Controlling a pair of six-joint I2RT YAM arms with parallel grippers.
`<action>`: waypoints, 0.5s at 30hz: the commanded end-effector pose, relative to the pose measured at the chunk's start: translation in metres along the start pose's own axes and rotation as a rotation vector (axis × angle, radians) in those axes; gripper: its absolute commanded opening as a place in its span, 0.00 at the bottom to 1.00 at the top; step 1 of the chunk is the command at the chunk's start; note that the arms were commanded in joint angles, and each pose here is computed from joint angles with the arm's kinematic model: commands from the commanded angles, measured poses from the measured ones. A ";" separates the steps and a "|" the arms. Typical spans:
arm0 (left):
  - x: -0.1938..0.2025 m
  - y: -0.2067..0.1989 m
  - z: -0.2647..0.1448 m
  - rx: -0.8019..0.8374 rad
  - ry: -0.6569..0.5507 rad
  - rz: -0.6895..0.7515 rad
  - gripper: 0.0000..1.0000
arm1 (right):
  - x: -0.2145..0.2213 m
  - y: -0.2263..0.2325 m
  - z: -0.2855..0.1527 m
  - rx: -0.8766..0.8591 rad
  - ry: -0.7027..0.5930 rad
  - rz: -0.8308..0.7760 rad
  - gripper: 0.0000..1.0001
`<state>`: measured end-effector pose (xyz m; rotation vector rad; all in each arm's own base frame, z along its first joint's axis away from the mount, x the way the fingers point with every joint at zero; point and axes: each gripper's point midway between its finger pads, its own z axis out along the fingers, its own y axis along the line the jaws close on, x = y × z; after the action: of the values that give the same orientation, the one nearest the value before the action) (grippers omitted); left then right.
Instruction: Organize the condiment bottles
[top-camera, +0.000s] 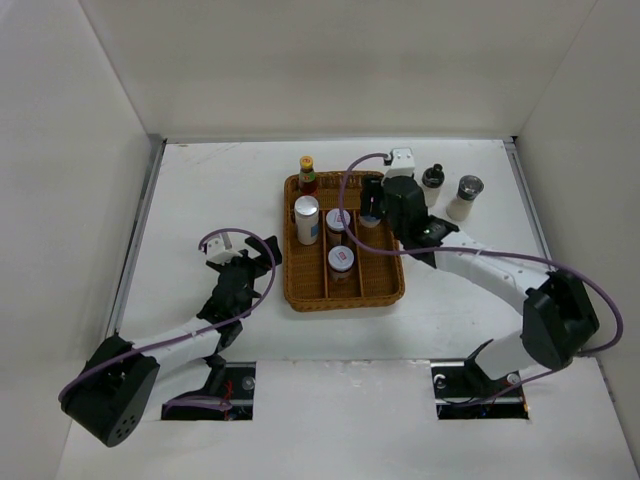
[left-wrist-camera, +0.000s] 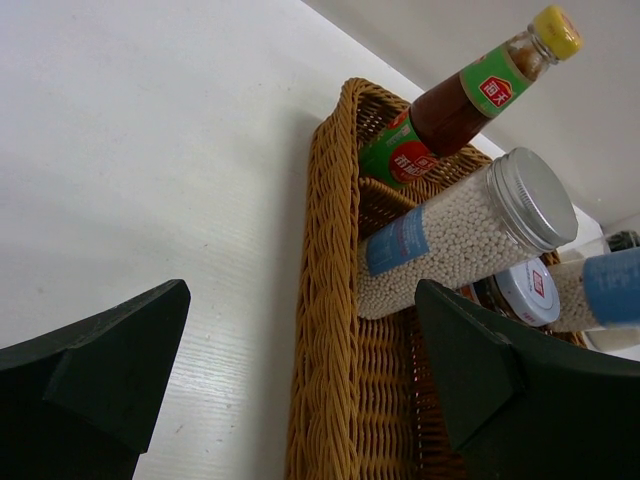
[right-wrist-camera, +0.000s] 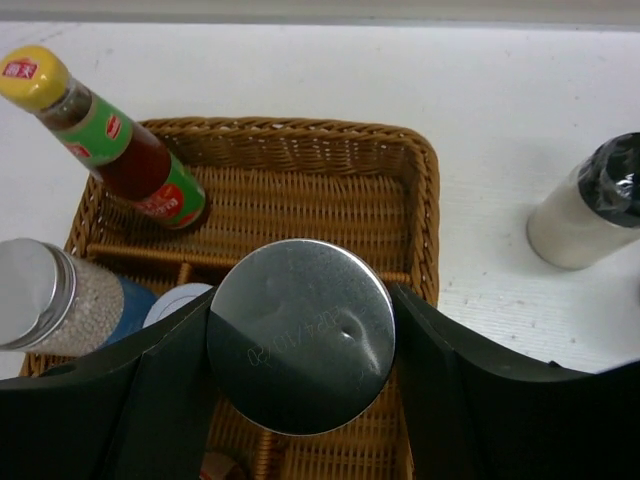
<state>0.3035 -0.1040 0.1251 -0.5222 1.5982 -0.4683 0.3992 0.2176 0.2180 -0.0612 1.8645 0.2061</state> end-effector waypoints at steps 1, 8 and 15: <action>-0.021 -0.021 0.005 0.054 -0.057 -0.045 1.00 | -0.020 0.016 0.005 -0.045 -0.080 0.061 0.52; -0.020 -0.021 0.006 0.050 -0.055 -0.043 1.00 | 0.016 0.011 0.030 -0.017 -0.027 0.062 0.53; -0.020 -0.021 0.006 0.050 -0.055 -0.043 1.00 | 0.030 0.005 0.042 0.019 -0.019 0.048 0.74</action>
<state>0.3035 -0.1043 0.1247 -0.5205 1.6001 -0.4695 0.4166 0.2261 0.1539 -0.0550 1.9483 0.1750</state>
